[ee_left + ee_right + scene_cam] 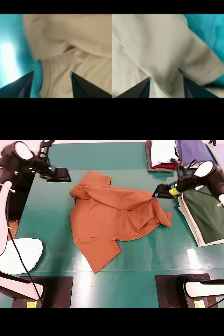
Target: Fold the shirts.
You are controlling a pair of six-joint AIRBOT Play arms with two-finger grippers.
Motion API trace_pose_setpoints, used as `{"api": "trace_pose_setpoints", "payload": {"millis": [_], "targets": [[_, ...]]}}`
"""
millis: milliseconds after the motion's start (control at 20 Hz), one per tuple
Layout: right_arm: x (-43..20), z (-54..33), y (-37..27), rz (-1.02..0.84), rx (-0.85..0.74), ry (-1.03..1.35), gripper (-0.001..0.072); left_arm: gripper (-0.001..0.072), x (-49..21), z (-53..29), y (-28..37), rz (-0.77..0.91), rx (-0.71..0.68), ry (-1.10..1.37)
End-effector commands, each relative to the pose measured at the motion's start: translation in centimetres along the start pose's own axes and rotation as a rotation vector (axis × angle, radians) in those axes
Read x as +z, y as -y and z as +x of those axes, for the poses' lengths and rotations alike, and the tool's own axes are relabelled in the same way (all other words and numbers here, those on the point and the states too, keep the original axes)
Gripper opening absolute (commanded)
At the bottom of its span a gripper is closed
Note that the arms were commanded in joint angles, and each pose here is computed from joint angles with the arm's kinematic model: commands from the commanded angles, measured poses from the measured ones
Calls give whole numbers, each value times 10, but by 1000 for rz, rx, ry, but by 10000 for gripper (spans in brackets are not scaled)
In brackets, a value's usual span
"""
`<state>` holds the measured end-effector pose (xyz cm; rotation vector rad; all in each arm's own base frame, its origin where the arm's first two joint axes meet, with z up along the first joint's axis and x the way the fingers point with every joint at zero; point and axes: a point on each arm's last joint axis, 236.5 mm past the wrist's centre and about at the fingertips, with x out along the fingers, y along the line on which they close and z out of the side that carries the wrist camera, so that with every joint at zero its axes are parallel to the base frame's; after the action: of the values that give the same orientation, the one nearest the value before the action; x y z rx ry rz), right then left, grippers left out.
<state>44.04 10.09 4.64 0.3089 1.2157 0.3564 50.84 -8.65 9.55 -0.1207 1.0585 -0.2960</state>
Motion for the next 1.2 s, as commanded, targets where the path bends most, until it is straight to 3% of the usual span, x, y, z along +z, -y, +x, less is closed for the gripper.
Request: {"api": "trace_pose_setpoints", "payload": {"millis": [0,250,500,550,600,650,900,950,1000,1100,1150], "targets": [[15,-24,-9,-13,32,29,459,537,-27,-25,-23,-82,3,-81],[-23,-53,29,-103,-148,-49,461,537,-99,-21,-22,-134,17,-124],[-81,-31,57,-53,-149,-122,462,537,-191,0,-20,-216,10,-224],[-89,-26,61,-39,-147,-131,474,537,-210,7,-18,-236,2,-252],[-99,-21,63,-32,-145,-154,538,537,-226,13,-15,-258,-13,-276],[-107,-16,65,-23,-142,-177,542,537,-240,21,-11,-267,-20,-300],[-114,13,64,-53,-152,-156,504,537,-251,38,11,-230,-30,-298],[-111,17,63,-63,-157,-137,482,537,-252,39,14,-224,-34,-300],[-109,21,63,-67,-160,-117,366,537,-253,39,16,-228,-38,-306],[-102,24,58,-104,-161,-90,18,537,-255,38,16,-228,-39,-317],[-91,19,55,-111,-161,-61,15,537,-256,38,17,-228,-40,-321]]}}
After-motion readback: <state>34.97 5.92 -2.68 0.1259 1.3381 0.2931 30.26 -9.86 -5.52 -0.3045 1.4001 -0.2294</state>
